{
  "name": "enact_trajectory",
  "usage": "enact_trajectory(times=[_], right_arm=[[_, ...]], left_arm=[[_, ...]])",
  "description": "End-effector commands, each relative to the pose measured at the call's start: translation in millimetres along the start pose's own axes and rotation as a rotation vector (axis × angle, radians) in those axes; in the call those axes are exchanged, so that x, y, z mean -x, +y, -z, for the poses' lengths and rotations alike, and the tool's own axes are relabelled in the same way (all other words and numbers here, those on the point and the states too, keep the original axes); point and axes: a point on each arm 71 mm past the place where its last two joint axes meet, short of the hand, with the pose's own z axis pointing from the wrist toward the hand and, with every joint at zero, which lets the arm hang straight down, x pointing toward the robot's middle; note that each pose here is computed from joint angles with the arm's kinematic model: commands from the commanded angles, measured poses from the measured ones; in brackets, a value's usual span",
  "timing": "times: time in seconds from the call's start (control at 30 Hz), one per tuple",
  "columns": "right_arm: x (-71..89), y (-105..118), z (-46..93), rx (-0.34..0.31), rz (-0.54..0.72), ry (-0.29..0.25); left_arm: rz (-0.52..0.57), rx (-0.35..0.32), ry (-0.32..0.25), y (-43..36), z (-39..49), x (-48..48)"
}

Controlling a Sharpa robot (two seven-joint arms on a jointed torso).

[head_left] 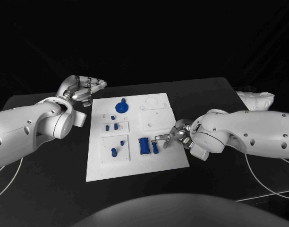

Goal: Assemble the parts on the task board

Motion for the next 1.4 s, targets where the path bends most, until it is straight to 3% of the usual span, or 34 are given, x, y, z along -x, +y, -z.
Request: enact_trajectory(times=[0.03,0.2,0.57,1.4], right_arm=[[-6.7,-2,1.4,0.006,0.123,0.054],[-13.4,-6,1.3,-0.02,0.183,0.104],[-23.0,-5,-1.6,-0.034,0.238,0.156],[-18.5,-1,-11.8,-0.036,0.247,0.111]], left_arm=[[0.004,-0.01,0.016,-1.5,-0.5,-1.8],[0.004,-0.01,0.017,-1.6,-0.8,-2.2],[0.004,-0.01,0.017,-1.5,-0.7,-2.1],[0.006,-0.012,0.019,-2.0,-0.8,-3.1]])
